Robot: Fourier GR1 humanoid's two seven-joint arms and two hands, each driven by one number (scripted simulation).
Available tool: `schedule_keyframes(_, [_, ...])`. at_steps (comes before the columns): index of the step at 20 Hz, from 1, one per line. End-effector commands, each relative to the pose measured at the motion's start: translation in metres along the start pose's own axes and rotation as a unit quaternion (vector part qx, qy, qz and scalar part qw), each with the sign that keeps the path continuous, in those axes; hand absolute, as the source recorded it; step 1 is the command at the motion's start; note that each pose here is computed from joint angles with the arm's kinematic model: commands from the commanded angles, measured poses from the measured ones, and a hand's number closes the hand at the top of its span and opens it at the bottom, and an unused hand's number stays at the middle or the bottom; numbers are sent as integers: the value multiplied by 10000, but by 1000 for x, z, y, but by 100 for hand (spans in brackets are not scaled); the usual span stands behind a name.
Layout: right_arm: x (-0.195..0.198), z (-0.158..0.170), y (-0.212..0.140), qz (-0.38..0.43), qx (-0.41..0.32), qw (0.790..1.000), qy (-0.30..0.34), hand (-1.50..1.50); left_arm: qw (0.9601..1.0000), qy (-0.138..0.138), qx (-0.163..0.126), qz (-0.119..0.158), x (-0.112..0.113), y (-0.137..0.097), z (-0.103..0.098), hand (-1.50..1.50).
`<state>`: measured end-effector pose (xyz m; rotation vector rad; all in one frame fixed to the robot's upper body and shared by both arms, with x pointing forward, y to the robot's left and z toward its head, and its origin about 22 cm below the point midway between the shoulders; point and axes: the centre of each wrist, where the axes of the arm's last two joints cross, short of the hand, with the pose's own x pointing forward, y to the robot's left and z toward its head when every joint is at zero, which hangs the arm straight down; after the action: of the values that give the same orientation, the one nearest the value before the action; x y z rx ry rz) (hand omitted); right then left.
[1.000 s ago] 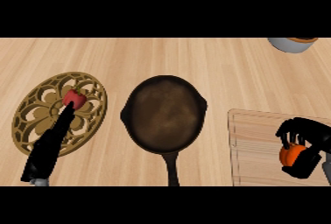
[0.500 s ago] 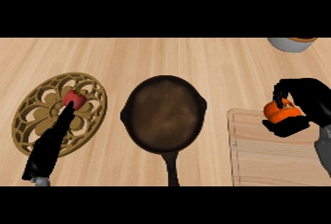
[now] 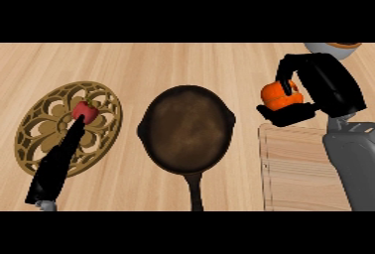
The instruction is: Pick the squash from the cutting board and place it in the pan
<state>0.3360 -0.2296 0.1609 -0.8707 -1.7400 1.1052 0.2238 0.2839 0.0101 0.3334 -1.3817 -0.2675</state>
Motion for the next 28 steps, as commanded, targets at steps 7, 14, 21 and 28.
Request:
schedule_keyframes(7, [82,-70,55,-946,545,9934,-352,150,10000,-19,-26,46,-1,9,2,0])
schedule_keyframes(14, [127,-87,116,-1077,1074,9883,-92,150,9999,-117,-94,-85,9,-6,-16,0])
schedule_keyframes(21, [119,-97,156,-478,1727,9838,-114,150,9995,-169,-265,10,-3,-4,1,0])
schedule_keyframes(28, [94,-82,176,-2299,2690,9278,1182,-150,9988,-318,-378,-59,12,-19,-14,0])
